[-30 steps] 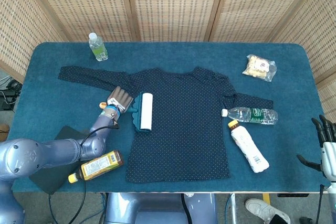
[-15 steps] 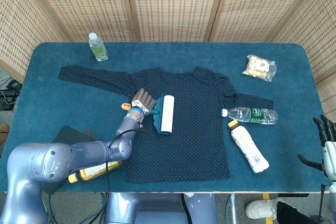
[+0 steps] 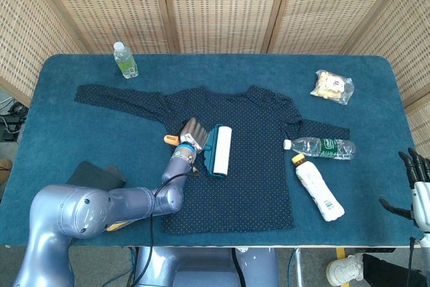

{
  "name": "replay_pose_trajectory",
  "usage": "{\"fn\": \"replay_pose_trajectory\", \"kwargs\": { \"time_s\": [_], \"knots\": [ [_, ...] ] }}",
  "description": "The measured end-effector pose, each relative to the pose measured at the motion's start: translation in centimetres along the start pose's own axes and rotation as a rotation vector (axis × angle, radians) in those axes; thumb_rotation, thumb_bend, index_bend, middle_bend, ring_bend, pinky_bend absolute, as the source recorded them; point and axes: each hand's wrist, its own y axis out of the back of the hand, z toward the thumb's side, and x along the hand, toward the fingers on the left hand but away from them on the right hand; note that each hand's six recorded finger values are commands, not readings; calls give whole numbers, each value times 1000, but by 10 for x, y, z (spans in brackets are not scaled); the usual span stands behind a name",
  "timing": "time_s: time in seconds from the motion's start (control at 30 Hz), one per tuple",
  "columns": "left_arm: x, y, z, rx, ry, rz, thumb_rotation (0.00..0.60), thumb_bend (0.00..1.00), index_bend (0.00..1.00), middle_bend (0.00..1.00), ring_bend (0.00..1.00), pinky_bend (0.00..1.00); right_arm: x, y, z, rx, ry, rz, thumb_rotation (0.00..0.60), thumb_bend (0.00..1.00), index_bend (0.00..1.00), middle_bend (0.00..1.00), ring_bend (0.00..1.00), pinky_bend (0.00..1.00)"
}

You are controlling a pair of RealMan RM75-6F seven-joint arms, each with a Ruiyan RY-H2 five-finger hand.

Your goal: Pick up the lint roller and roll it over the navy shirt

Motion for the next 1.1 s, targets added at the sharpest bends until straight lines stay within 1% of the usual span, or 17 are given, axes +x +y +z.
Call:
{"fn": "replay_pose_trajectory", "kwargs": {
  "time_s": [0.1, 0.27, 0.33, 0.4, 0.53, 0.63, 0.7, 0.8, 0.9, 1.1],
  "knots": [
    [-2, -11, -10, 6, 15, -17, 600, 724, 852, 825, 669, 666, 1, -1, 3, 3, 10, 4, 600, 92, 2, 0, 0, 0],
    [-7, -45, -35, 29, 47, -62, 600, 724, 852, 825, 669, 665, 3, -3, 8, 7, 24, 7, 600, 92, 2, 0, 0, 0],
    [-10, -63, -45, 38, 62, -89, 600, 725, 852, 825, 669, 665, 4, -3, 11, 9, 32, 6, 600, 92, 2, 0, 0, 0],
    [-12, -75, -53, 39, 70, -103, 600, 725, 852, 825, 669, 665, 5, -3, 13, 10, 37, 5, 600, 92, 2, 0, 0, 0],
    [-19, -98, -70, 1, 84, -122, 600, 723, 852, 825, 669, 664, 5, -3, 15, 11, 41, 4, 600, 92, 2, 0, 0, 0],
    [-21, -106, -78, -9, 89, -122, 600, 724, 852, 825, 669, 665, 5, -3, 15, 11, 42, 6, 600, 92, 2, 0, 0, 0],
    [-21, -107, -78, -13, 86, -118, 600, 724, 852, 825, 669, 666, 5, -4, 15, 11, 42, 6, 600, 92, 2, 0, 0, 0],
    [-19, -102, -73, -15, 77, -106, 600, 724, 852, 825, 669, 669, 5, -4, 15, 9, 40, 7, 600, 92, 2, 0, 0, 0],
    [-17, -90, -64, -4, 66, -87, 600, 724, 852, 825, 669, 670, 4, -4, 13, 7, 36, 9, 600, 92, 2, 0, 0, 0],
    [-11, -54, -39, -6, 38, -42, 600, 725, 852, 825, 669, 671, 2, -3, 8, -2, 18, 10, 600, 92, 2, 0, 0, 0]
  ]
}}
